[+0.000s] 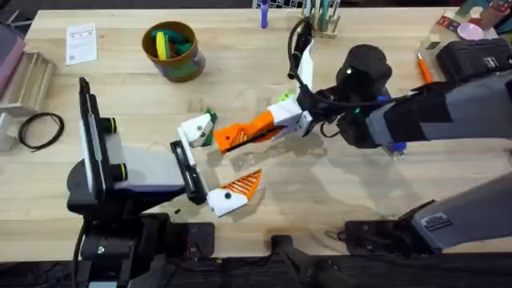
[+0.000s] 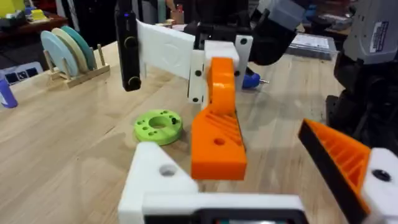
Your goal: Pick up the gripper from the table and insert it into the empty holder that is missing its gripper. Then pick up a screw, insert it into the mounting hole, and use the screwdriver to tighten it. Finally, clean up the table by picking up the vegetable and placing it into the bucket.
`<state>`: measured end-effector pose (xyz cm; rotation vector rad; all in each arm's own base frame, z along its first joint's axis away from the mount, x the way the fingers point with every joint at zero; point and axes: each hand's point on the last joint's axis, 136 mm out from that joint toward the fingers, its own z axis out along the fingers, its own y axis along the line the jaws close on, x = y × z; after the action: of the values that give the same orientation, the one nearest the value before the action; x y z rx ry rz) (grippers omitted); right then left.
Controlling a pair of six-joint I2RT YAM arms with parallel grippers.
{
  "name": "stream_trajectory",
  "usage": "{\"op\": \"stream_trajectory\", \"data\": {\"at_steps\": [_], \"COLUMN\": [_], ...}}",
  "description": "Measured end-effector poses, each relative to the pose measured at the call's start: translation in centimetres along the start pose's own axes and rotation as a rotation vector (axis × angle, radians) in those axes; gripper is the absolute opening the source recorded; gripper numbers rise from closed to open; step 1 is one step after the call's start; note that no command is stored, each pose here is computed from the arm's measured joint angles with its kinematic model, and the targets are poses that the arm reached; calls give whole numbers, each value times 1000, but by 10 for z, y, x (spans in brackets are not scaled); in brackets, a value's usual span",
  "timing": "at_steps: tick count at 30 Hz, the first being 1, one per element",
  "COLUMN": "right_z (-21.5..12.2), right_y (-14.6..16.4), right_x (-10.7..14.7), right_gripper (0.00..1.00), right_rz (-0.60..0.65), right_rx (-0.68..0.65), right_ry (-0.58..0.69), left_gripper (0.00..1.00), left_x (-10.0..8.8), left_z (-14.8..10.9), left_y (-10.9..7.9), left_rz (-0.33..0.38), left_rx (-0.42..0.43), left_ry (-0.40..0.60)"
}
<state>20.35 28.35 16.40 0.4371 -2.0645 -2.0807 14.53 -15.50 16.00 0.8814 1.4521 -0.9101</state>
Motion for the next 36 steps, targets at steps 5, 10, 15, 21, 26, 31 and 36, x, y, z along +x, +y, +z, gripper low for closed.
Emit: {"op": "stream_trajectory", "data": {"at_steps": [5,10,15,21,26,31,36], "right_z": [9,12,13,18,19,19,19], "right_y": [-1,0,0,0,0,0,0], "right_x": [-3,-3,-9,-9,-11,-12,-13], "right_gripper": [9,9,9,9,9,9,9], "right_rz": [-6,-20,-26,-27,-27,-31,-32], "right_rx": [-2,-3,0,2,3,4,4], "right_ry": [24,31,4,-1,-12,-16,-23], "left_gripper": [985,985,985,985,985,985,985], "left_x": [0,0,0,0,0,0,0], "left_z": [0,0,0,0,0,0,0], "left_y": [0,0,0,0,0,0,1], "left_rz": [1,0,0,-3,-6,-6,-6], "left_rx": [0,0,0,-2,-2,-3,-5], "left_ry": [0,0,0,0,0,0,0]}}
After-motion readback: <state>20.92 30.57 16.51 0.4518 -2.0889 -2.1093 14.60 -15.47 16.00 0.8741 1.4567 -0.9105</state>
